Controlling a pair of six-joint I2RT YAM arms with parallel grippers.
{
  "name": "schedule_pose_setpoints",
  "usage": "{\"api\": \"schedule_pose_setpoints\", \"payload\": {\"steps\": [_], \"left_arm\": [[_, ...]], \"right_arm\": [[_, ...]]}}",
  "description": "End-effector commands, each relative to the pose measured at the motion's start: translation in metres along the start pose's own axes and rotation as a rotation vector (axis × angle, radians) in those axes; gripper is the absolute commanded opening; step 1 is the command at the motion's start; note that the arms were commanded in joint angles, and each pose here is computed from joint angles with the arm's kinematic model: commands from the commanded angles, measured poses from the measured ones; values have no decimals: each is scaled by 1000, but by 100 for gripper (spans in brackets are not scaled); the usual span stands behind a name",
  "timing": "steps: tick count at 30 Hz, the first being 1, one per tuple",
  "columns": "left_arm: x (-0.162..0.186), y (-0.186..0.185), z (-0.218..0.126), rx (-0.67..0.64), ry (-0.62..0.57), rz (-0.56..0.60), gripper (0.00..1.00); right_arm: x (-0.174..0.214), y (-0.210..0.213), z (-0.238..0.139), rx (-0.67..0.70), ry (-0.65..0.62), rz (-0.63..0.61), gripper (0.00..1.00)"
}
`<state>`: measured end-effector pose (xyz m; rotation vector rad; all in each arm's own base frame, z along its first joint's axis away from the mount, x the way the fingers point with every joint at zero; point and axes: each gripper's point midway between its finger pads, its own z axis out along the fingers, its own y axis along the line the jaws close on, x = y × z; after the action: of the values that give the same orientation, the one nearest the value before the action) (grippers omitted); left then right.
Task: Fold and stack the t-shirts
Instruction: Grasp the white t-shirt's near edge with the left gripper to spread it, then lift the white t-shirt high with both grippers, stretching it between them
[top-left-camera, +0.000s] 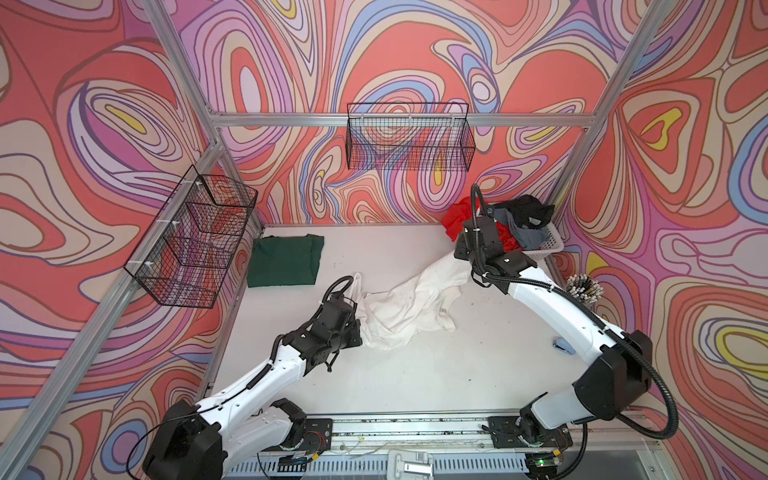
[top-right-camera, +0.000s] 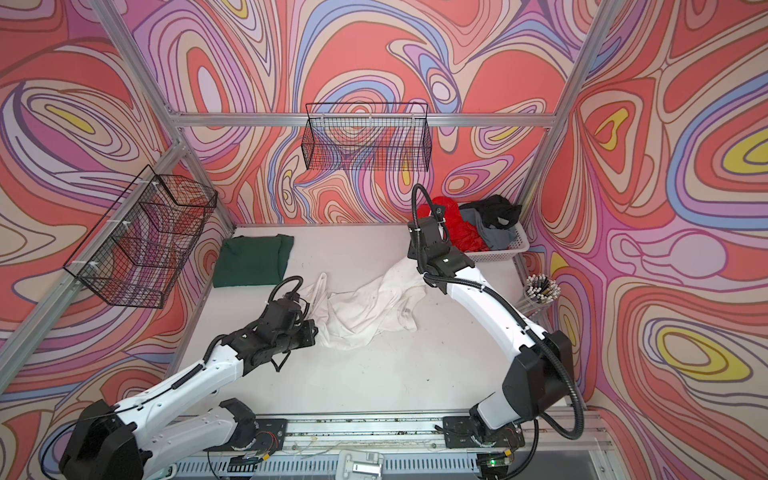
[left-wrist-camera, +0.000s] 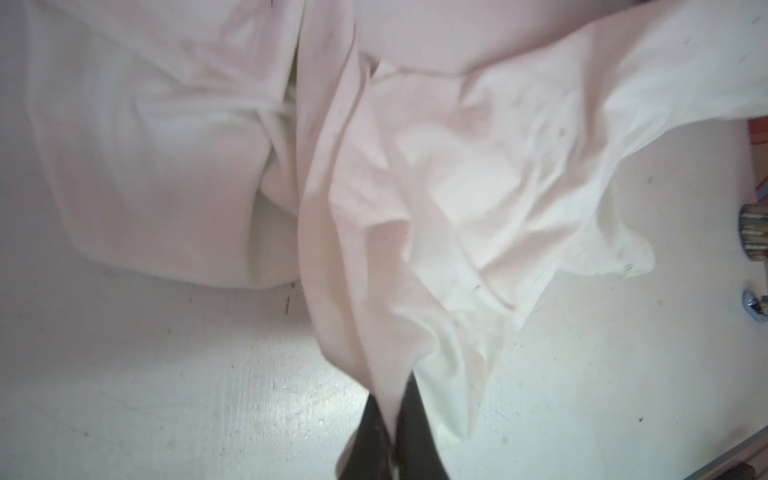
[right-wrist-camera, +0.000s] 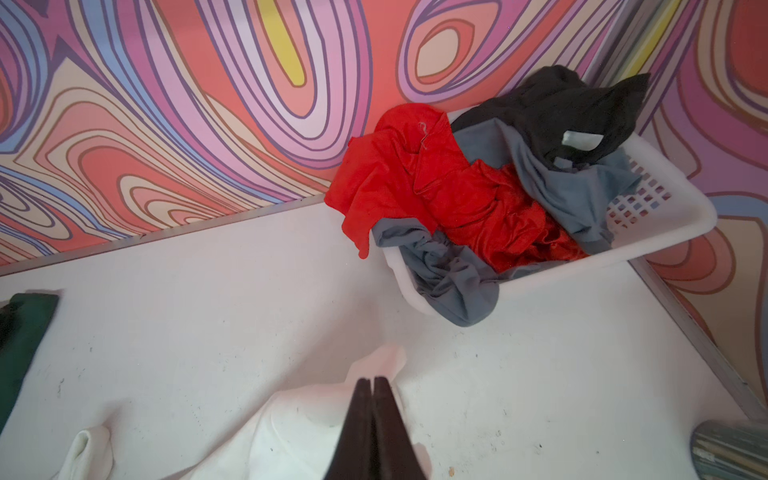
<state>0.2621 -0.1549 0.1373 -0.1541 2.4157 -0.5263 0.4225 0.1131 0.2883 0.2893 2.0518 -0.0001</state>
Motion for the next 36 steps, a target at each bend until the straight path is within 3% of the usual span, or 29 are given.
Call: {"api": "schedule_pose_setpoints", "payload": {"steps": [1,8,10,14,17,21,24,27,32,36], "left_arm": [[-44,-8,-39,-39,-141,85,0],[-138,-42,-136,-32,-469,187,0],[-153,-48,-154,-34,-516,196,0],[-149,-50,-183,28,-534,153,0],[-130,-38,-213,88,-556,105,0],[-132,3,-247,-75,-692,91,0],[-154,-5,-225,-162,-688,134,0],[-182,-37,-181,-123,-651,170,0],[-248,-57,-117,59,-546,54,0],[-317,-73,-101,95,-533,45,0]], "right_arm": [[-29,-15,-35,-6,-86,36,0],[-111,-25,-112,-59,-242,34,0],[-126,-30,-129,-61,-274,41,0],[-127,-41,-157,-94,-269,58,0],[-119,-66,-176,-41,-261,54,0],[-132,-81,-183,56,-301,15,0],[-134,-39,-152,-51,-251,-33,0],[-125,7,-110,-160,-174,-56,0],[-131,58,-51,-204,-140,-123,0],[-168,80,-21,-210,-161,-151,0]]}}
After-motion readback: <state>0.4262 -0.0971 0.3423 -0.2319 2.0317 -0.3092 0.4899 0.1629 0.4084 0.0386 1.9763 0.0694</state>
